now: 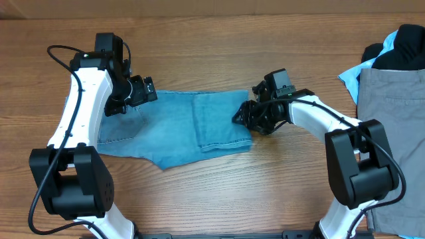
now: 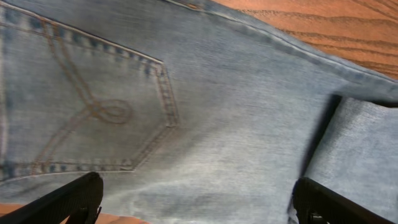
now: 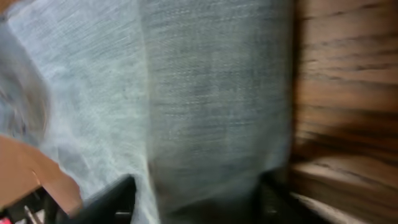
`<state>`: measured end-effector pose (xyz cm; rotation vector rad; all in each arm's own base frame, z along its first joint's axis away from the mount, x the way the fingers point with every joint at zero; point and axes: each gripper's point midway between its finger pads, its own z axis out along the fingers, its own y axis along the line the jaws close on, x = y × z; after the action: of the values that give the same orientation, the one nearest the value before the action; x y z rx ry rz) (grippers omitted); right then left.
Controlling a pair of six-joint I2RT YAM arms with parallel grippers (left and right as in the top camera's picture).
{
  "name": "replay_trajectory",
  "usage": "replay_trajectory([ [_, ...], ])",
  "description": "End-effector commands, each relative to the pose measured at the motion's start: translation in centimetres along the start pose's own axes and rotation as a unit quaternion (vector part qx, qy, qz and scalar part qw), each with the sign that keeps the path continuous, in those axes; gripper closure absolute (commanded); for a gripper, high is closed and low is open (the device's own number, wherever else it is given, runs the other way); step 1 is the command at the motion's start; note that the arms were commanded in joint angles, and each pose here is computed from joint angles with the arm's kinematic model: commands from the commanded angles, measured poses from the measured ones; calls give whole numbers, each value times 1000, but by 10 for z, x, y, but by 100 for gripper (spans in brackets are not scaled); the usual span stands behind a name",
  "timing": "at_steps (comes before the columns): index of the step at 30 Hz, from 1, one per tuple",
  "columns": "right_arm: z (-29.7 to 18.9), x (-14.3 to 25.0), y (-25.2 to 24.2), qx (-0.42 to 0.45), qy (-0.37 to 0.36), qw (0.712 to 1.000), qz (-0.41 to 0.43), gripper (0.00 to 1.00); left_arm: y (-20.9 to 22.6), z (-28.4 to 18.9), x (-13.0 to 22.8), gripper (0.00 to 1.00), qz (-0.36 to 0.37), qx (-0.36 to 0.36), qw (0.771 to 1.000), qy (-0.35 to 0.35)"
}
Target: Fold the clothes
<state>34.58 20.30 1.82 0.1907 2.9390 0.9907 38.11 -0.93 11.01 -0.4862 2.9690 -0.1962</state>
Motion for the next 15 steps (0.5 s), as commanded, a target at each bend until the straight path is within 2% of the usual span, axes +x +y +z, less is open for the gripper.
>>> replay_trajectory([
  [1, 10, 5, -1, -7, 18, 1000, 11, 77, -2, -8, 0, 0, 11, 0, 1000, -12],
  [2, 8, 1, -1, -8, 14, 1000, 13, 89, -2, -8, 0, 0, 11, 0, 1000, -12],
  [3, 5, -2, -1, -11, 11, 1000, 15, 95, -2, -8, 0, 0, 11, 0, 1000, -12],
  [12, -16, -23, -10, -19, -17, 999, 42, 96, -2, -8, 1, 0, 11, 0, 1000, -11],
  [15, -30, -30, -23, 11, -40, 997, 58, 96, -2, -8, 1, 0, 12, 0, 1000, -11],
])
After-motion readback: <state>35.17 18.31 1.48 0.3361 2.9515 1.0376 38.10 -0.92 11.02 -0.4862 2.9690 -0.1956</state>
